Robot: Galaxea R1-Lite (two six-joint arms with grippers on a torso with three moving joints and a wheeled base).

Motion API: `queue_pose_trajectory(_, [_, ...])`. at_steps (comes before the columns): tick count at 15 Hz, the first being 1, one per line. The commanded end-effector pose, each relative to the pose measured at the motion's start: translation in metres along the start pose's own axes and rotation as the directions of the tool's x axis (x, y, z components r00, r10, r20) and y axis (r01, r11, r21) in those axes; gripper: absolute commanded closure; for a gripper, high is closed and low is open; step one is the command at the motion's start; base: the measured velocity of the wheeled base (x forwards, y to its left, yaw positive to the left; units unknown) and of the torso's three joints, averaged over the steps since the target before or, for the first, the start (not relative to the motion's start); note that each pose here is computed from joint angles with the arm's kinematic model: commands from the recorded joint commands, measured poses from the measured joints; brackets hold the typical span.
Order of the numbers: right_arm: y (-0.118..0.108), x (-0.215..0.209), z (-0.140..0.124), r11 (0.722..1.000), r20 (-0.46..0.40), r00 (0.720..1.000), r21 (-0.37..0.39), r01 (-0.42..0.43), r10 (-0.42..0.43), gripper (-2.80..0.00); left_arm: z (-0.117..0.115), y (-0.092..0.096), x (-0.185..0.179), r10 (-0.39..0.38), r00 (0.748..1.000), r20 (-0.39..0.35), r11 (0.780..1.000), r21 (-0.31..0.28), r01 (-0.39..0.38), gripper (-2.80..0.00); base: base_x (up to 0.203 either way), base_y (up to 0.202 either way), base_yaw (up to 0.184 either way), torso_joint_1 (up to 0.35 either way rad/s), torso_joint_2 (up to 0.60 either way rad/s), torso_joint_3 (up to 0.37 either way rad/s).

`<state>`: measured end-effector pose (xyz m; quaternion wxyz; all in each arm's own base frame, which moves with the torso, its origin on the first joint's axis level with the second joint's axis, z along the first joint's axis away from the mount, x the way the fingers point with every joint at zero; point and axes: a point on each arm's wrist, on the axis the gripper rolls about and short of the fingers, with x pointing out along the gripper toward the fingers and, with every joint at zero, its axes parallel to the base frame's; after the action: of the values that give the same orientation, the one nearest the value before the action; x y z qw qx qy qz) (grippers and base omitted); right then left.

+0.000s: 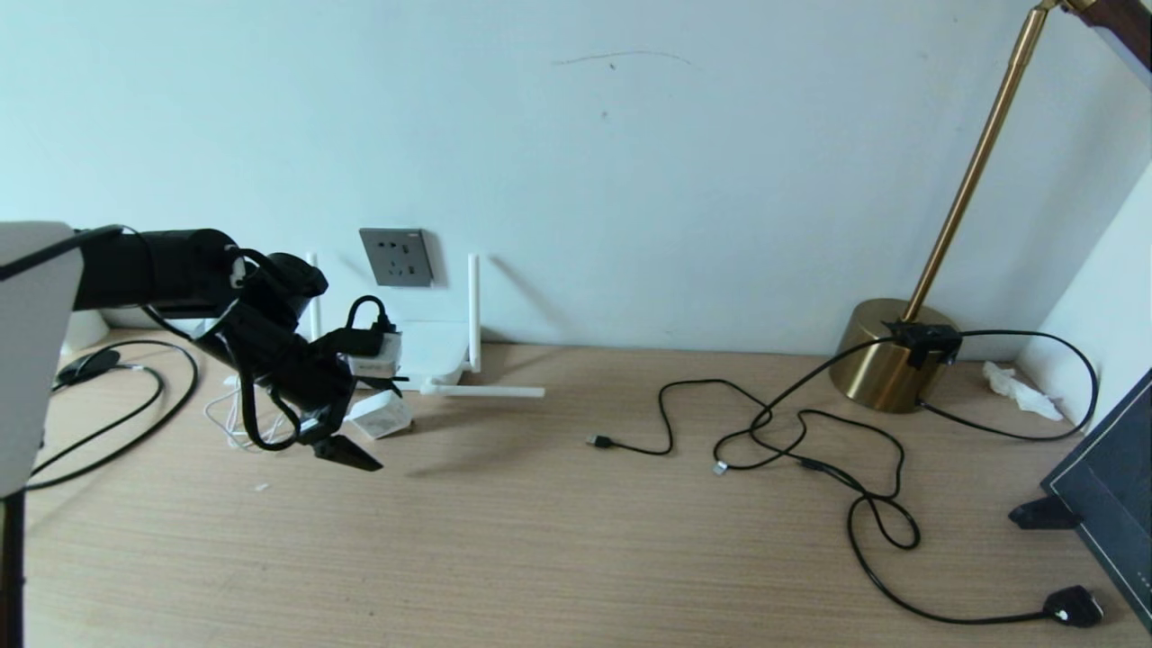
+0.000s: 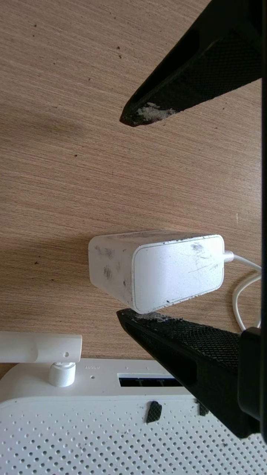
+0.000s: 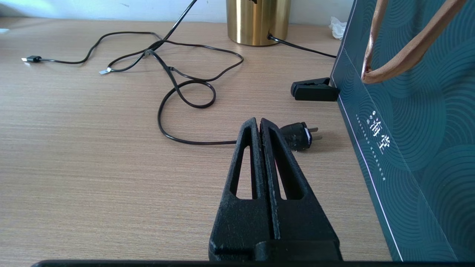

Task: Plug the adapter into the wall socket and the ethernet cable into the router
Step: Pick up plug

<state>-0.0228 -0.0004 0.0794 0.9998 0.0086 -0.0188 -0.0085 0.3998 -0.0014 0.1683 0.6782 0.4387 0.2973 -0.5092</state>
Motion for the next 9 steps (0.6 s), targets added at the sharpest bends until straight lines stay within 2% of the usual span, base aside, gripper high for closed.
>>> queue_pose_trajectory(1, [0.0000, 0.0007, -0.0030, 1.000, -0.010, 1.000, 0.000, 0.000, 0.000, 0.00, -0.0004, -0.0005, 0.0005, -0.007, 1.000, 0.002, 1.000, 0.005, 0.007, -2.80, 0.000, 0.000, 0.000, 0.000, 0.00, 0.000])
queue_pose_trajectory(2, [0.0000, 0.0007, -0.0030, 1.000, -0.010, 1.000, 0.000, 0.000, 0.000, 0.00, -0.0004, -0.0005, 0.0005, -0.007, 1.000, 0.002, 1.000, 0.003, 0.007, 0.00, 0.000, 0.000, 0.000, 0.000, 0.00, 0.000])
queue_pose_trajectory(9, [0.0000, 0.0007, -0.0030, 1.000, -0.010, 1.000, 0.000, 0.000, 0.000, 0.00, -0.0003, -0.0014, 0.0001, -0.013, 1.000, 0.002, 1.000, 0.002, 0.013, 0.00, 0.000, 0.000, 0.000, 0.000, 0.00, 0.000])
